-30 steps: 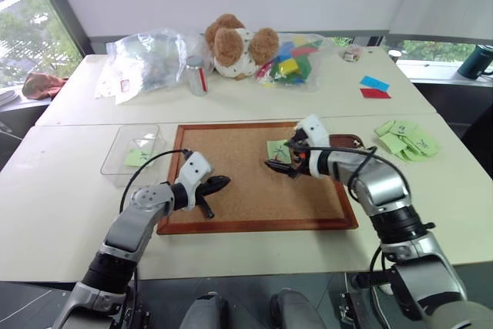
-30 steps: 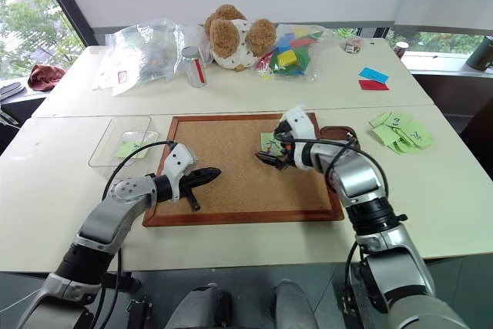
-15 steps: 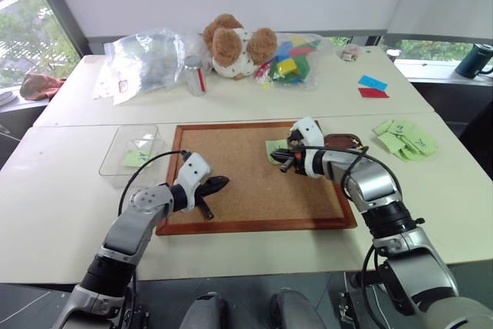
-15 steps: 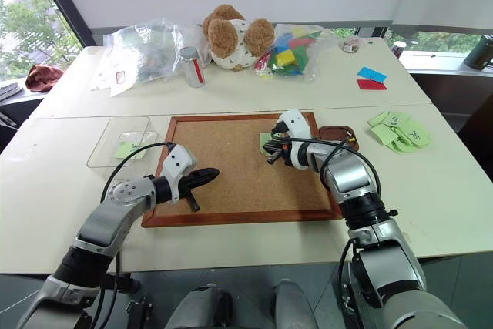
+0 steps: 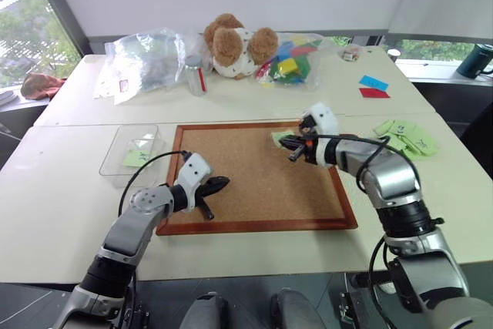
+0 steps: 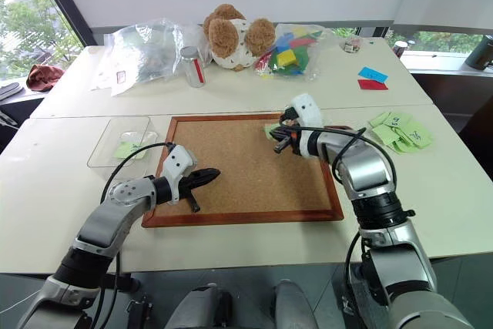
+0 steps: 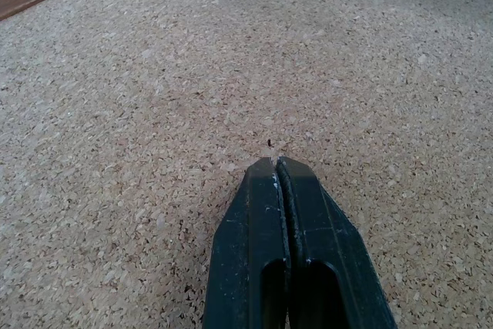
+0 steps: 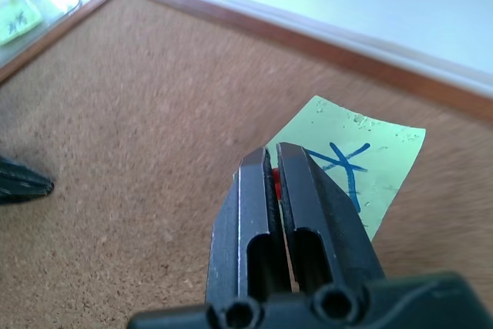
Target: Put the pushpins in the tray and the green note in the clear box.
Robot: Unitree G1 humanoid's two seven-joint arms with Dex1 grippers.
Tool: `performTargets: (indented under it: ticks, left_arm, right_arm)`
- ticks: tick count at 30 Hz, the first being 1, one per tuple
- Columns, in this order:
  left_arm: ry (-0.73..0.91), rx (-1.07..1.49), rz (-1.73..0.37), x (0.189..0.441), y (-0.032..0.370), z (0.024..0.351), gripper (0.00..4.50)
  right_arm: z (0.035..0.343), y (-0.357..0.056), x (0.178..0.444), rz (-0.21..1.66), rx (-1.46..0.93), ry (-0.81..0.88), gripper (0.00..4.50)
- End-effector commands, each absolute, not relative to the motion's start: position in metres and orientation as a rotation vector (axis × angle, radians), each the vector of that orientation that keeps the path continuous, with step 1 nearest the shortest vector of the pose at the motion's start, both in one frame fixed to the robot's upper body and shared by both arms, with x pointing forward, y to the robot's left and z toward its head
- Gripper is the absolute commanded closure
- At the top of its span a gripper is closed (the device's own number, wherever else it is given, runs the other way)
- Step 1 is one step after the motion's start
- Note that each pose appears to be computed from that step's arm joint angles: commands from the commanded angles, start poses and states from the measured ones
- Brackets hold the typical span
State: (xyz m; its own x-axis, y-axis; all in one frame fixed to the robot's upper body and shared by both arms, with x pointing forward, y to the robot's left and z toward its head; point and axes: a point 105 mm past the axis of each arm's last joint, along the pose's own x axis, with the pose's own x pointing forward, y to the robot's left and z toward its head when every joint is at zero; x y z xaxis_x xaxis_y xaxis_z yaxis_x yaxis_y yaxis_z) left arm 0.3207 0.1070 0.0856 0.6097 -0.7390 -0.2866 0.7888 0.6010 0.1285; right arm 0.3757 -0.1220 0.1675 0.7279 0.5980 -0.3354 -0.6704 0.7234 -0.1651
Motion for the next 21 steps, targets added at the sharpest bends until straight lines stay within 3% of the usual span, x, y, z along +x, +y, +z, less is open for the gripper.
performTargets:
  ticks: [1,3,6,13,21]
  left_arm:
    - [0.301,0.229,-0.887,0.317,0.111,0.066,4.50]
    - [0.265,0.143,-0.877,0.323,0.109,0.080,4.50]
    - [0.209,0.007,-0.870,0.331,0.107,0.104,3.69]
    - [0.104,-0.363,-0.881,0.348,0.102,0.164,0.15]
    - [0.172,-0.816,-0.837,0.369,0.088,0.185,0.06]
  right_arm:
    - [0.190,-0.118,0.368,0.740,-0.310,0.198,4.46]
    - [0.192,-0.116,0.364,0.760,-0.326,0.192,4.46]
    - [0.198,-0.112,0.358,0.788,-0.342,0.179,4.50]
    - [0.211,-0.097,0.345,0.858,-0.374,0.141,4.50]
    - [0.227,-0.079,0.324,0.982,-0.416,0.078,4.50]
